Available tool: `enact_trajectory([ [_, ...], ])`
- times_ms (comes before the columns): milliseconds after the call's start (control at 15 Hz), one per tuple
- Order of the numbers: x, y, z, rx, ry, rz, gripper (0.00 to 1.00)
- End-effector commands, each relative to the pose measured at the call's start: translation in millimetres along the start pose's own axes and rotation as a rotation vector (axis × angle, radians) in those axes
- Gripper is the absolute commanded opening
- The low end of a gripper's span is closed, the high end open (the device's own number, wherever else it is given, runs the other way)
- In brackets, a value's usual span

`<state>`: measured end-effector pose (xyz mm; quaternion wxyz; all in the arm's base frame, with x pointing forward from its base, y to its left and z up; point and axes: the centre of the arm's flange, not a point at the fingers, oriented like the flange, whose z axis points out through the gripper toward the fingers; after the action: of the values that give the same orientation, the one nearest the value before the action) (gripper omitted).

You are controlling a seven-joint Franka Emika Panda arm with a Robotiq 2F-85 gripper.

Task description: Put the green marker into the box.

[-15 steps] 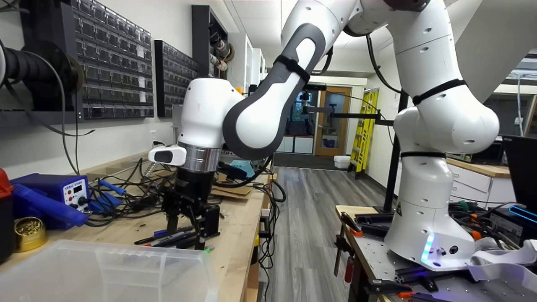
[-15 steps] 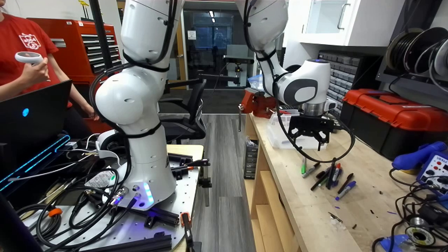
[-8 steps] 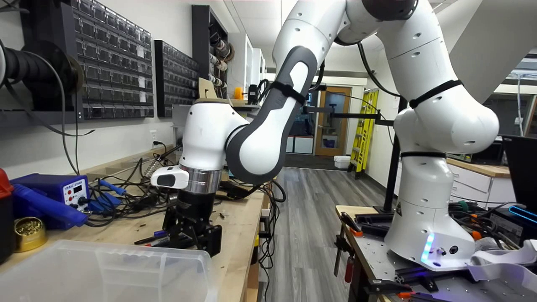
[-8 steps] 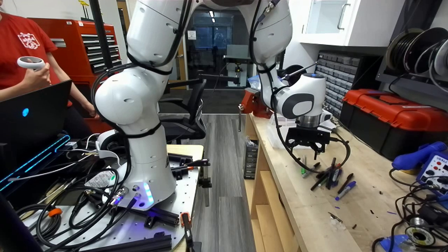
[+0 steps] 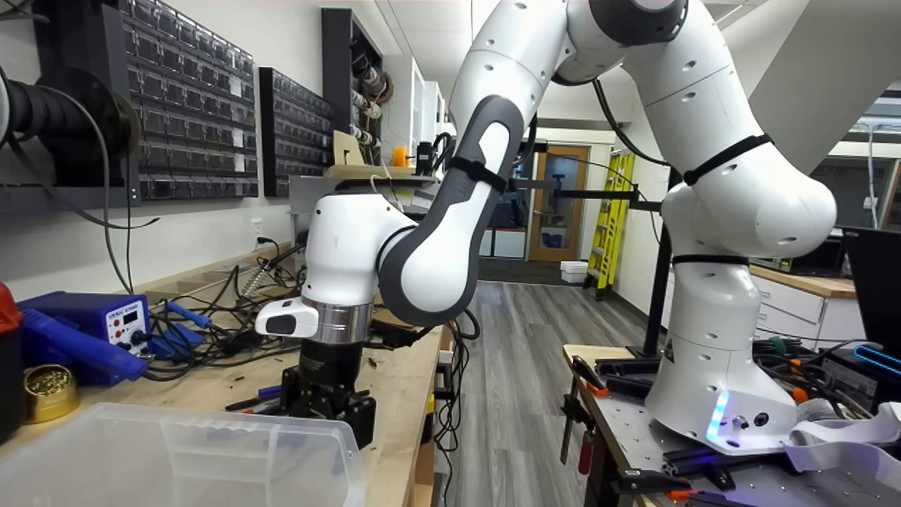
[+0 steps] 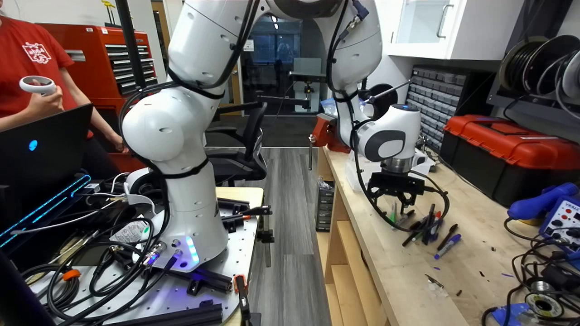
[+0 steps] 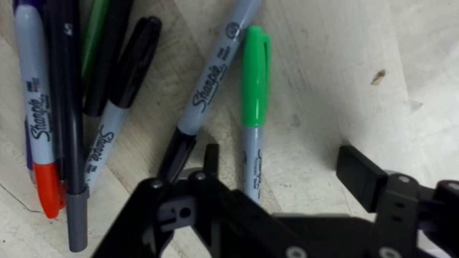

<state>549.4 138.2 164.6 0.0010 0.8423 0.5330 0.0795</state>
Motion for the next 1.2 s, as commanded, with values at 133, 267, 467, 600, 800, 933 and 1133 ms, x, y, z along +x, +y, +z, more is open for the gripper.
enact_trajectory([
  [133,-4.4,7.7,-2.0,0.001,0.022,-0.003,0.41],
  [267,-5.9,11.6,-4.2,0.003,0.027,0.006,0.28],
  [467,-8.6,14.9,-5.8,0.001,0.029,0.016,0.08],
  [600,-10.1,15.9,-7.0,0.002,0.025,0.021,0.02],
  [800,-8.0,13.7,-23.3,-0.010,0.007,0.039,0.04],
  [933,-4.1,13.8,-37.6,-0.024,0.004,0.058,0.04],
  [1133,6.1,19.2,-59.2,-0.057,-0.013,0.101,0.04],
])
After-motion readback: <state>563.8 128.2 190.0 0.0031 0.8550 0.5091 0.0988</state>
